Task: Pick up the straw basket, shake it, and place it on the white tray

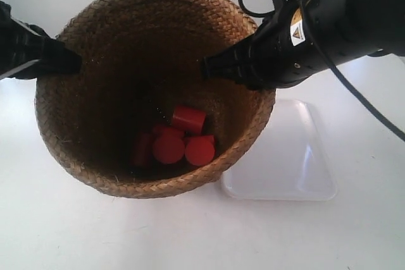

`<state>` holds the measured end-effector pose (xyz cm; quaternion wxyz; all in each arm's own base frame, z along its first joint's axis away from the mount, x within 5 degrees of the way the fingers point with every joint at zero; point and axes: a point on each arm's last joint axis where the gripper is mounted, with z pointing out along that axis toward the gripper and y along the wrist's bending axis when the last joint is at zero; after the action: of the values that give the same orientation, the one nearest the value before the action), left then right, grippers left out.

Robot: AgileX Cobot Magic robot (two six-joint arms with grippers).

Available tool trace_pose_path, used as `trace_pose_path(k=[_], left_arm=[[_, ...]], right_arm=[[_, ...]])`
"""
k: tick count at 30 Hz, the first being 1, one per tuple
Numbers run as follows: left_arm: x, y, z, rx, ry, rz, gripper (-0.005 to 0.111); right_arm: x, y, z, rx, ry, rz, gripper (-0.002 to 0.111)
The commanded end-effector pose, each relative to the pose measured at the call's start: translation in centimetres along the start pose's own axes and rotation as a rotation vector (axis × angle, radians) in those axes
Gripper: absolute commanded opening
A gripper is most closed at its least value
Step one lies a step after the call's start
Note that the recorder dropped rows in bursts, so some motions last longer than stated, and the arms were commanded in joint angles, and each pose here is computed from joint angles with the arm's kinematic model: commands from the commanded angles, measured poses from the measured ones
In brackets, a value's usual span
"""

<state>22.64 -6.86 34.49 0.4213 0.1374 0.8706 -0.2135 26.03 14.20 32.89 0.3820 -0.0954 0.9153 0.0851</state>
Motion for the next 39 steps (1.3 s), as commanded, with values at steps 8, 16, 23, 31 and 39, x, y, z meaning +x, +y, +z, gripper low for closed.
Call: trace_pose_path(k=[8,16,23,31,39], left_arm=[[-1.9,-2.1,-3.9,0.053,-0.127,0.046,0.000],[-2.2,-1.4,-3.5,0.017,-0.101,0.058,0.000],[-2.0,-1.1,-2.8,0.020,-0.062,0.055,0.000],[-0.2,-0.2,-1.0,0.006,0.003,0.039,0.000],[0.5,0.2,-0.7,-0.016,0.009,0.041,0.000]], right_arm=[[-1.1,0.3,-4.6,-0.111,-0.196,-0.076,0.000],[-0.8,0.5,-2.5,-0.106,-0.114,-0.049,0.000],[-0.7,0.5,-2.4,-0.103,-0.107,-0.058,0.000],[-0.3,0.6,-0.6,-0.087,-0.048,-0.078,0.000],[-0.2,0.8,0.1,-0.089,-0.044,-0.080,0.000]])
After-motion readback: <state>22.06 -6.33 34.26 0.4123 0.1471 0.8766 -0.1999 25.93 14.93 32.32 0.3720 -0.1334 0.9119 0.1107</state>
